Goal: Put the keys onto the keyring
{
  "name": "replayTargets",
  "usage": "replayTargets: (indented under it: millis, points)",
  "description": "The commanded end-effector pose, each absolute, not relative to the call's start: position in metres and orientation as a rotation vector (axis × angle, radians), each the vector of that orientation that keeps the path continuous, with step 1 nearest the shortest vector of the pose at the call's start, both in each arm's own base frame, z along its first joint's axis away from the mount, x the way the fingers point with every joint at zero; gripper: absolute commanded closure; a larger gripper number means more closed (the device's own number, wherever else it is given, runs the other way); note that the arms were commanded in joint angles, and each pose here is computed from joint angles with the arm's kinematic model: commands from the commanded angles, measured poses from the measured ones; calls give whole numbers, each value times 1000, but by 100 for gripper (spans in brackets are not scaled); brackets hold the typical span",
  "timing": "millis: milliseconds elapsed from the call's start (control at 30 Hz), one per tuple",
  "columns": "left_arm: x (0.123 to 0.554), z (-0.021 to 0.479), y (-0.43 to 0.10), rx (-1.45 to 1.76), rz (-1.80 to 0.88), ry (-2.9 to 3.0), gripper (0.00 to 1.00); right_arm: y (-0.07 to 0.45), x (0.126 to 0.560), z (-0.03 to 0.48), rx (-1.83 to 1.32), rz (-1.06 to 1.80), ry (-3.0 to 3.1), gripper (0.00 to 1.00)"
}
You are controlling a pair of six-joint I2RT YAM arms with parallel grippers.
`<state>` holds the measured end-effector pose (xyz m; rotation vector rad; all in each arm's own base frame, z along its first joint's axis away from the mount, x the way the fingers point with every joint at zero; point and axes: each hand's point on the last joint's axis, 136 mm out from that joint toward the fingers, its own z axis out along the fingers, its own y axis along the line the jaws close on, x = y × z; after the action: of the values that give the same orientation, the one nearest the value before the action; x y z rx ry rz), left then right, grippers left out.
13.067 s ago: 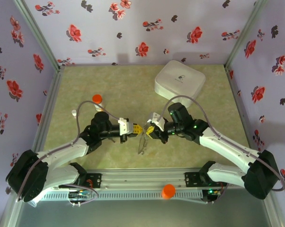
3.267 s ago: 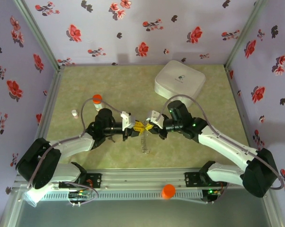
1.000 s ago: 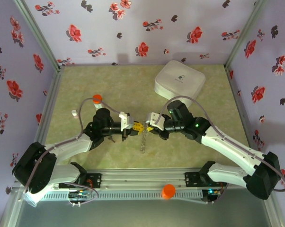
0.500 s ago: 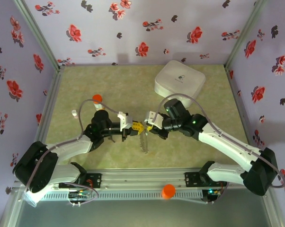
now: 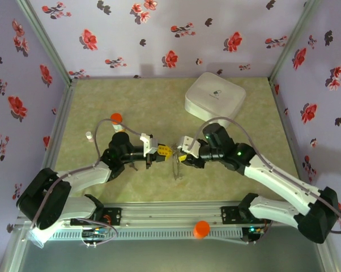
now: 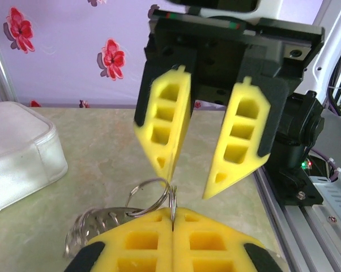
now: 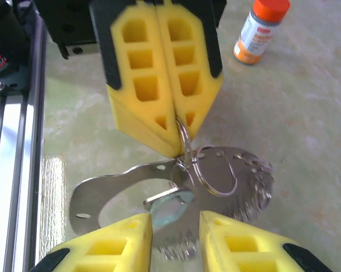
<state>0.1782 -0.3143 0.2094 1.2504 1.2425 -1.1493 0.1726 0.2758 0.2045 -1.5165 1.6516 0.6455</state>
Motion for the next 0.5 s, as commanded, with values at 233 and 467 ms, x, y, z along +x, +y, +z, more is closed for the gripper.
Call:
replayTargets:
  millis: [233,467]
  points:
    - [174,218,-316,1300,-1134,1162,100,298,175,213,-1515,738,1551,74]
    - [173,219,-316,1303,-1137,1157,100,304,175,214,-1508,773,1543,79]
